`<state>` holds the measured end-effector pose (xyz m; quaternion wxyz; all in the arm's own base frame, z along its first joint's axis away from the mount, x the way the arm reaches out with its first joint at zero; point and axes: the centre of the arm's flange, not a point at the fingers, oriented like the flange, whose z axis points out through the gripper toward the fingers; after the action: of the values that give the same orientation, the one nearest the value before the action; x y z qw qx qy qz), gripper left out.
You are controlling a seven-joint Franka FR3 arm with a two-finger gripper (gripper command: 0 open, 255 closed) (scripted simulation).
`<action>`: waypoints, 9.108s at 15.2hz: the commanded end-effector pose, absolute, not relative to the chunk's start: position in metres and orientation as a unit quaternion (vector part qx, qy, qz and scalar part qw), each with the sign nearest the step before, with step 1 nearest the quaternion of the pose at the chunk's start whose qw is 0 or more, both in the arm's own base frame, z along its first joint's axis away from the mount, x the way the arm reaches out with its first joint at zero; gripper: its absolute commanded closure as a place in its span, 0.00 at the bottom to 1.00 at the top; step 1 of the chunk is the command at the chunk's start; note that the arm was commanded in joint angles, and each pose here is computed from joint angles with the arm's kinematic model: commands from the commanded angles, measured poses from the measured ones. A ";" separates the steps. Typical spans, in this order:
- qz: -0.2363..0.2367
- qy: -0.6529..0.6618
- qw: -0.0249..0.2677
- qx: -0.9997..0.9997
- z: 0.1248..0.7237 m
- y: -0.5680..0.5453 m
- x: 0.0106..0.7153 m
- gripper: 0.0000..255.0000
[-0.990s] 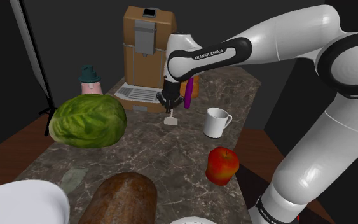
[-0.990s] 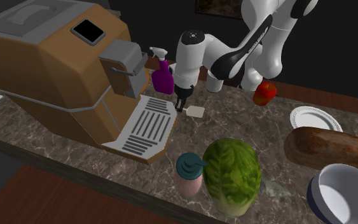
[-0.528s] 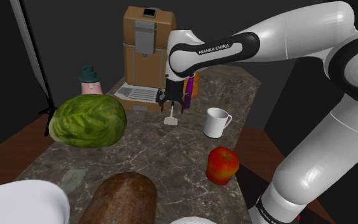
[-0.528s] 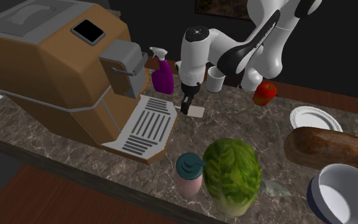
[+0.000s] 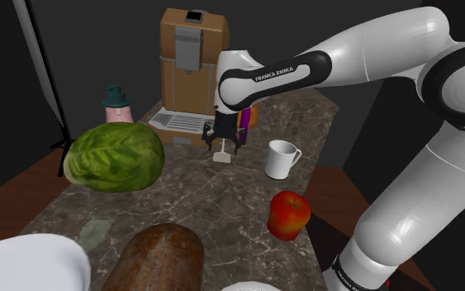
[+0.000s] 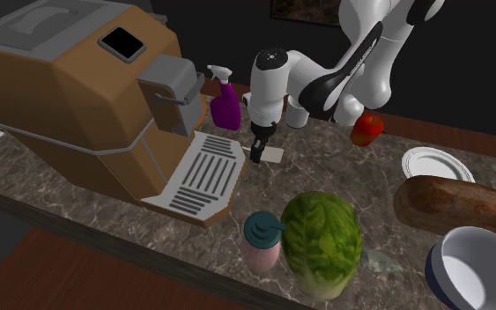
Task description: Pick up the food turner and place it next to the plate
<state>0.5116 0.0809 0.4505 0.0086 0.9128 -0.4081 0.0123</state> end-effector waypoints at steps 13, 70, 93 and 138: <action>0.012 -0.408 0.009 0.913 0.450 0.081 0.511 1.00; 0.012 -0.408 0.009 0.913 0.471 0.345 0.293 1.00; 0.022 -0.469 -0.104 0.877 0.464 0.203 0.334 0.00; 0.022 -0.469 -0.104 0.877 0.600 0.216 0.335 1.00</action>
<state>0.3342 0.2091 0.5973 -0.1037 0.8771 -0.4685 0.0218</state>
